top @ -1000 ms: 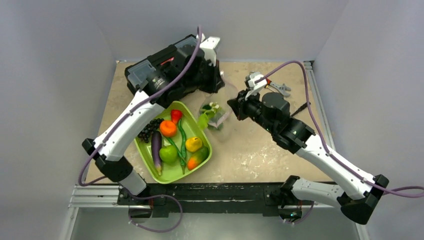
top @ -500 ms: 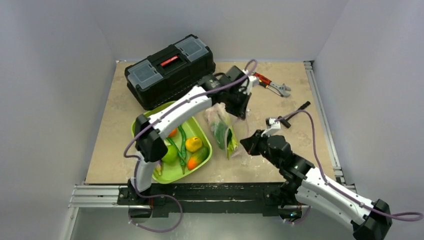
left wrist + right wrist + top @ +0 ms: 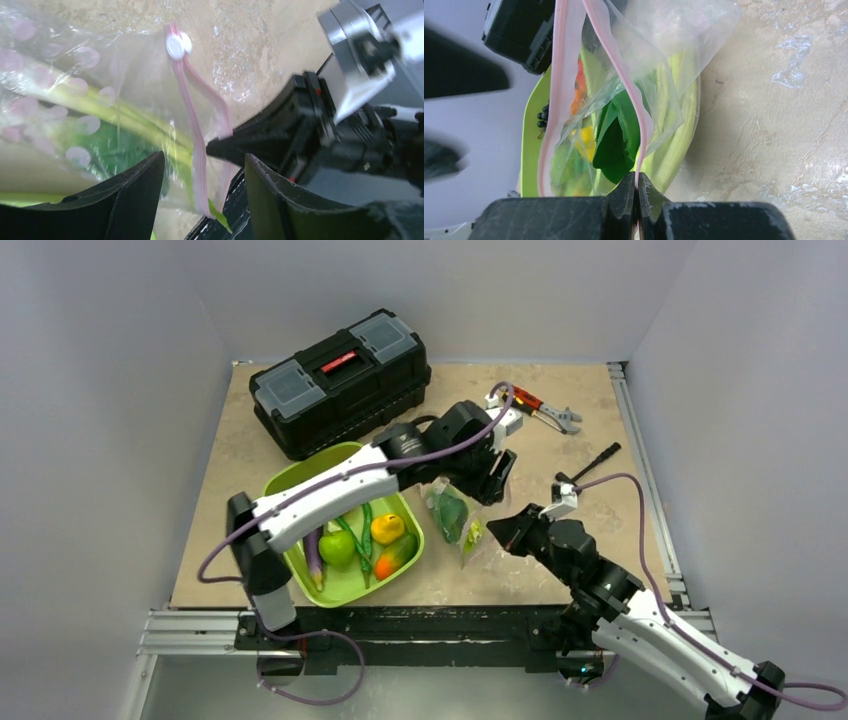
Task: Place the food in the zip-top bag and seal the zipper
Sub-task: Adjust the zipper food storage bag at the center of the board.
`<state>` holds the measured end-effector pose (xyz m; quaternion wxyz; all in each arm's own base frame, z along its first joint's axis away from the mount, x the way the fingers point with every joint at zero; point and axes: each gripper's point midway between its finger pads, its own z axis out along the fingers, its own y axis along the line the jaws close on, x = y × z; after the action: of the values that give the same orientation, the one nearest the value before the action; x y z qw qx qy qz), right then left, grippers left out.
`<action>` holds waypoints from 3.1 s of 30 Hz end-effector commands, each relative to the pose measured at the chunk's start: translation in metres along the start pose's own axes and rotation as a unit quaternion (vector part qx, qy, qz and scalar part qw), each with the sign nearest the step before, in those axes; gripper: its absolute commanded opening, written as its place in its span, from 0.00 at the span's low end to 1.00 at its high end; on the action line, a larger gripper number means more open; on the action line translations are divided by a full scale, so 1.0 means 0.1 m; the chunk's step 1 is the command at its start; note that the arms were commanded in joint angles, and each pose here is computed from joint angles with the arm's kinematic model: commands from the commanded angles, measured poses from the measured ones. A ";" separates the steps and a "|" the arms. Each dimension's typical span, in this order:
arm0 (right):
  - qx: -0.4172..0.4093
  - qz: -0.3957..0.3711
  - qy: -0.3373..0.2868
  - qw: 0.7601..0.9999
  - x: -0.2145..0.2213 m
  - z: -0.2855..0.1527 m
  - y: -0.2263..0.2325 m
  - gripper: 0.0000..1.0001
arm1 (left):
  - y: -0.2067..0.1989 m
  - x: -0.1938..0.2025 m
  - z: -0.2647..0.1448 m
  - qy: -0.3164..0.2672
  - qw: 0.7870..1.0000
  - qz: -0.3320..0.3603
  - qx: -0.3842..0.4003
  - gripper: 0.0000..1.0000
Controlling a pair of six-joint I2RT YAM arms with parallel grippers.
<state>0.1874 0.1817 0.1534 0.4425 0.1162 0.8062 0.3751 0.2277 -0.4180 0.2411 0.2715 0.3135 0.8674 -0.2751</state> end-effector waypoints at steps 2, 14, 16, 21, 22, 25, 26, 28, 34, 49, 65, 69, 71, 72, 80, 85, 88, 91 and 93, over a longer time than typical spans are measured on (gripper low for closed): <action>-0.034 0.002 -0.020 0.999 -0.25 -0.03 0.34 0.00 | 0.11 0.03 -0.46 -0.101 0.991 0.043 -0.080 0.55; -0.064 -0.017 -0.013 0.998 -0.32 -0.05 0.57 0.00 | 0.37 0.41 -0.26 -0.082 0.984 0.009 -0.159 0.39; -0.066 -0.023 -0.016 0.997 -0.35 -0.07 0.59 0.00 | 0.42 0.42 -0.22 -0.077 0.982 0.010 -0.173 0.25; -0.055 -0.065 -0.014 0.996 -0.38 -0.07 0.57 0.00 | 0.43 0.41 -0.27 -0.066 0.981 0.003 -0.183 0.00; -0.039 -0.079 -0.010 0.996 -0.38 -0.06 0.52 0.00 | 0.41 0.40 -0.27 -0.065 0.983 0.000 -0.172 0.00; 0.023 -0.128 0.013 0.991 -0.39 -0.02 0.36 0.10 | 0.29 0.37 -0.23 -0.066 0.992 -0.029 -0.107 0.00; 0.046 -0.143 0.024 0.988 -0.40 -0.01 0.31 0.15 | 0.28 0.36 -0.23 -0.066 0.993 -0.044 -0.087 0.00; 0.081 -0.170 0.044 0.981 -0.41 -0.02 0.25 0.26 | 0.30 0.32 -0.24 -0.070 0.993 -0.065 -0.071 0.00; 0.049 -0.229 0.042 0.971 -0.54 -0.26 0.56 0.59 | 0.38 0.22 -0.30 -0.083 0.991 -0.082 -0.062 0.00; -0.135 -0.271 0.074 0.950 -0.08 -0.28 1.37 0.61 | 0.40 0.19 -0.37 -0.083 0.992 -0.088 -0.046 0.00; -0.060 -0.277 0.135 0.949 0.19 -0.21 0.94 0.40 | 0.42 0.20 -0.41 -0.083 0.992 -0.084 -0.047 0.00; -0.050 -0.266 0.128 0.954 0.20 -0.20 0.86 0.29 | 0.43 0.20 -0.43 -0.083 0.992 -0.084 -0.047 0.00; -0.049 -0.259 0.128 0.956 0.22 -0.19 0.83 0.26 | 0.43 0.20 -0.44 -0.083 0.992 -0.084 -0.047 0.00; -0.047 -0.255 0.128 0.957 0.23 -0.18 0.83 0.23 | 0.42 0.21 -0.44 -0.083 0.992 -0.084 -0.046 0.00; -0.044 -0.244 0.091 0.964 0.20 0.00 0.86 0.00 | 0.30 0.25 -0.43 -0.072 0.994 -0.084 -0.010 0.00; -0.054 -0.221 0.024 0.974 0.16 0.24 0.87 0.00 | 0.12 0.27 -0.46 -0.074 0.992 -0.092 0.041 0.00; -0.026 -0.200 -0.028 0.979 0.09 0.37 0.72 0.00 | 0.02 0.28 -0.50 -0.078 0.989 -0.102 0.071 0.00; -0.031 -0.181 -0.068 0.981 0.05 0.43 0.66 0.00 | -0.07 0.28 -0.53 -0.084 0.985 -0.112 0.097 0.00; -0.067 -0.183 -0.072 0.978 0.11 0.46 0.75 0.00 | -0.09 0.28 -0.53 -0.086 0.984 -0.119 0.105 0.00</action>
<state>0.1899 0.2480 0.1446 0.5005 -0.0886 0.8178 0.2699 0.1951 -0.3644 0.2208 0.2580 0.2201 0.8773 -0.3396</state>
